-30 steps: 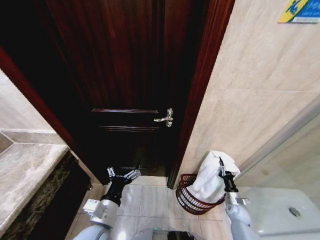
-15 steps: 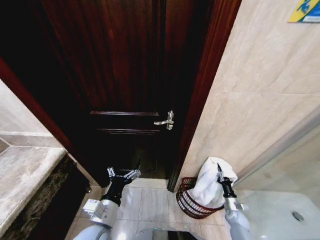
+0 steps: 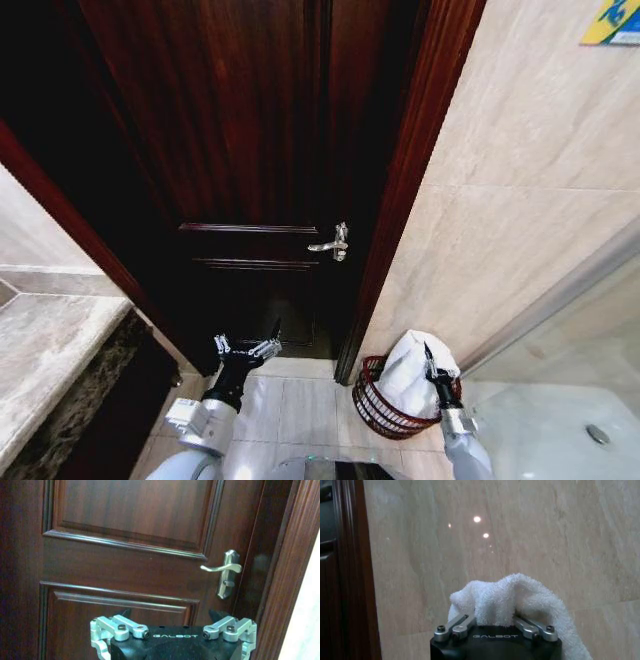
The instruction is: Discard the used towel into the hamper.
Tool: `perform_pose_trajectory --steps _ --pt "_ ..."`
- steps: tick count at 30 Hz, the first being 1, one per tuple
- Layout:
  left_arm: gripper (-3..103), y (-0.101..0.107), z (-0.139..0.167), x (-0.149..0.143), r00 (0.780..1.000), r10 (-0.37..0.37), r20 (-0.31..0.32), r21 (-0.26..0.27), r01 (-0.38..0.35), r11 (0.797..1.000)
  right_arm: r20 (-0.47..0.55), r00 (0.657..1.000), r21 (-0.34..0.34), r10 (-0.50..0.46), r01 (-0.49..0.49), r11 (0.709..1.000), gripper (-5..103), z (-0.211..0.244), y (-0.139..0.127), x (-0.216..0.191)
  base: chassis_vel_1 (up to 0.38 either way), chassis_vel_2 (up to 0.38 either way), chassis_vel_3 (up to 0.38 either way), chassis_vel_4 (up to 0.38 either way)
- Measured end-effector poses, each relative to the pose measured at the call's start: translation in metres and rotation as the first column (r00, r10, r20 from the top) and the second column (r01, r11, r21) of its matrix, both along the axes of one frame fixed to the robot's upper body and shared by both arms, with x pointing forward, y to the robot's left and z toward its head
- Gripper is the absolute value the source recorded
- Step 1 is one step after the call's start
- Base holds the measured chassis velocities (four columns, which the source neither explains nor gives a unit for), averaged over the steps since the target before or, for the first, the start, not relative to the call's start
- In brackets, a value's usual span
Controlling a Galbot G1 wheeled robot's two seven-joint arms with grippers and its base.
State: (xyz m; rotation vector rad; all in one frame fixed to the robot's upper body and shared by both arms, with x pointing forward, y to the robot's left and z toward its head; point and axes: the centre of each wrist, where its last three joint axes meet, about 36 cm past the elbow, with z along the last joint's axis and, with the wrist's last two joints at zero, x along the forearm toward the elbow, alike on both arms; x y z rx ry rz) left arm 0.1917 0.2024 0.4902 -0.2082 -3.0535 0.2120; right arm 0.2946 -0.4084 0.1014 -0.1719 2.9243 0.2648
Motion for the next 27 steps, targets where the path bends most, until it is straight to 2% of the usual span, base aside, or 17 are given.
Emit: perform_pose_trajectory --steps 9,18,24,27 --pt "100 0.0 0.0 0.0 1.0 0.0 0.0 0.0 0.0 1.0 -0.074 0.997 0.01 -0.001 0.001 1.0 11 -0.019 0.002 -0.013 0.0 0.0 0.0 0.0" --pt "100 0.0 0.0 0.0 1.0 0.0 0.0 0.0 0.0 1.0 -0.244 0.964 -0.005 0.106 -0.111 0.994 11 -0.048 -0.013 -0.05 0.0 0.0 0.0 0.0" --pt "100 0.0 0.0 0.0 1.0 0.0 0.0 0.0 0.0 1.0 -0.287 0.954 -0.029 0.085 -0.097 0.995 11 -0.049 -0.012 -0.053 0.0 0.0 0.0 0.0" --pt "100 0.0 0.0 0.0 1.0 0.0 0.0 0.0 0.0 1.0 -0.326 0.944 -0.072 0.054 -0.082 0.994 11 -0.048 -0.017 -0.054 0.0 0.0 0.0 0.0"
